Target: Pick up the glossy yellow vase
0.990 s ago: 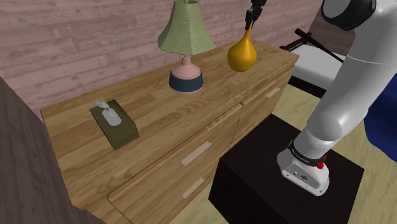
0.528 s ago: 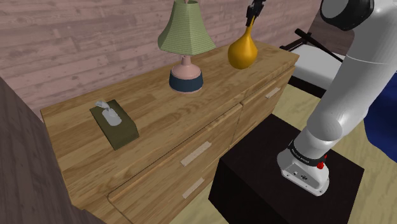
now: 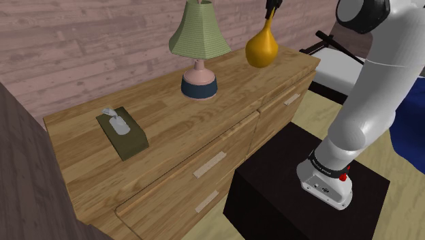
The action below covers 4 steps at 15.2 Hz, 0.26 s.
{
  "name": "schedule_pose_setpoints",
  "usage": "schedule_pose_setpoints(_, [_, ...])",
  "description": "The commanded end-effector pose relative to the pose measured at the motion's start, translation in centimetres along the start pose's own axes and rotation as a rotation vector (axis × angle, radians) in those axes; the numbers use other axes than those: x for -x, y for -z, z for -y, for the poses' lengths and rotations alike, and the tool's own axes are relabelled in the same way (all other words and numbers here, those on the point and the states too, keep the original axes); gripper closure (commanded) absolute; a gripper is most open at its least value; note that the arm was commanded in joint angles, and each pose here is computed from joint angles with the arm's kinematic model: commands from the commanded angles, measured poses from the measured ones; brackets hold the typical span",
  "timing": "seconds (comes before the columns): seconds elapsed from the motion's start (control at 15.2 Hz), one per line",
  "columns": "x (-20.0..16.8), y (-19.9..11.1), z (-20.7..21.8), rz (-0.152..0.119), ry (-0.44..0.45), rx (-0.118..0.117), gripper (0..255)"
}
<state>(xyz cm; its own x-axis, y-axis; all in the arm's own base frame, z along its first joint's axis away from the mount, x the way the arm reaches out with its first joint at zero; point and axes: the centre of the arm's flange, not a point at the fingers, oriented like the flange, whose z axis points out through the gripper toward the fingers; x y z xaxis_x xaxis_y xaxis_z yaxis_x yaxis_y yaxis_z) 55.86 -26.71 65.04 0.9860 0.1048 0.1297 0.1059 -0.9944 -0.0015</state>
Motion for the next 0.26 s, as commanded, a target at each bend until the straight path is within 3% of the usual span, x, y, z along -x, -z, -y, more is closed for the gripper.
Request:
schedule_pose_setpoints(0.0, [-0.08,1.26,0.01,-0.001,0.000,0.001,255])
schedule_pose_setpoints(0.2, [-0.15,1.86,0.01,-0.001,0.000,0.001,255])
